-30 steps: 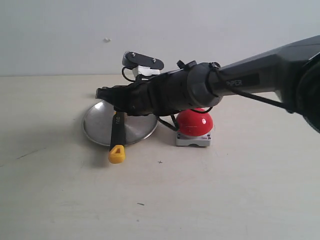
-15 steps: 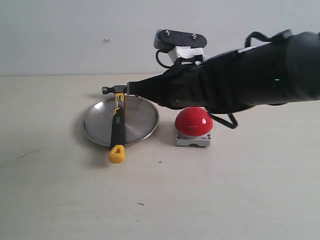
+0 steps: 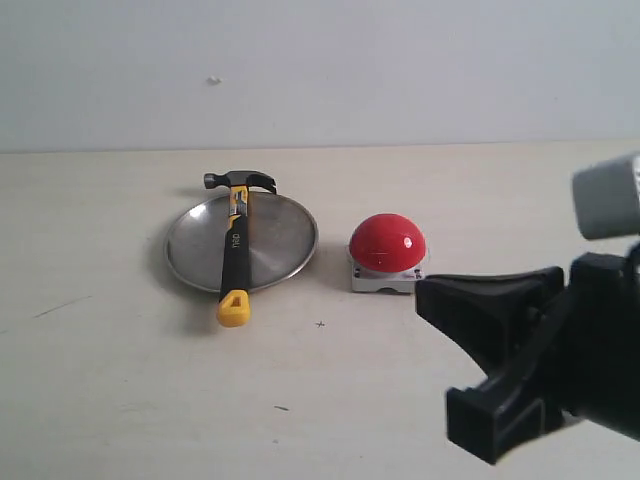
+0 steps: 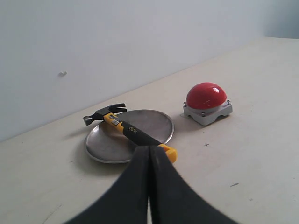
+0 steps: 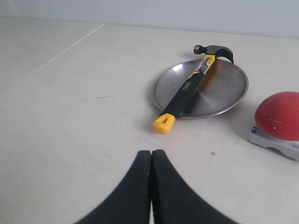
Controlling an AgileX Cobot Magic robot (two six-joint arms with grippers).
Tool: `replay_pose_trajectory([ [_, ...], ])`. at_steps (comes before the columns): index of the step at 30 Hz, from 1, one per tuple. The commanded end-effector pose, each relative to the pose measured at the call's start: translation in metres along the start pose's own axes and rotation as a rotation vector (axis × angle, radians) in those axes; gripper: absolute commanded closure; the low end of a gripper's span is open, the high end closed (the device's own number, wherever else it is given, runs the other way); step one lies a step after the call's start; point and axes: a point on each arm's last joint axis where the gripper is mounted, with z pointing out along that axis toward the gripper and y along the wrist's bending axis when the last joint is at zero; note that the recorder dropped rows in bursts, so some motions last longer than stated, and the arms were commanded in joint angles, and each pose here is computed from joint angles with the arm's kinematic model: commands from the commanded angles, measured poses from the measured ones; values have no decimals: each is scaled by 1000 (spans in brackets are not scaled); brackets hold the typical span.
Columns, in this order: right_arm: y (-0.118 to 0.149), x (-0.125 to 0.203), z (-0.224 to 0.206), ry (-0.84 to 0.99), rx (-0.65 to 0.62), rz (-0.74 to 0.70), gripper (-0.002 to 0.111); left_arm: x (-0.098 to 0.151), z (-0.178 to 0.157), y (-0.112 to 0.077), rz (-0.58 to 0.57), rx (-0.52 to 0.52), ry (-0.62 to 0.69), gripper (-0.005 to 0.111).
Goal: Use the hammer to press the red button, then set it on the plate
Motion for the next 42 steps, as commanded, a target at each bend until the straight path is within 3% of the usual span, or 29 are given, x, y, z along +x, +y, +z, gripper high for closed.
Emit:
replay_pose_trajectory([
  [1, -10, 11, -18, -37, -16, 4, 108, 1, 0, -1, 3, 2, -2, 107],
  [15, -10, 5, -24, -93, -30, -40, 108, 1, 0, -1, 4, 2, -2, 107],
  [20, -3, 5, -25, -91, -103, -23, 108, 1, 0, -1, 4, 2, -2, 107],
  [23, 4, 6, -24, -88, -177, -73, 108, 1, 0, -1, 4, 2, -2, 107],
  [24, 10, 8, -23, -85, -237, -217, 108, 1, 0, -1, 4, 2, -2, 107],
  [25, 13, 11, -24, -72, -266, -260, 108, 1, 0, -1, 4, 2, -2, 107],
  [27, 14, 15, -24, -16, -285, -205, 108, 1, 0, -1, 4, 2, -2, 107],
  [33, 13, 18, -24, 16, -283, -245, 108, 1, 0, -1, 4, 2, -2, 107],
  [39, 13, 19, -24, -2, -284, -402, 108, 1, 0, -1, 4, 2, -2, 107],
  [42, 3, 15, -24, -21, -218, -396, 108, 1, 0, -1, 4, 2, -2, 107],
])
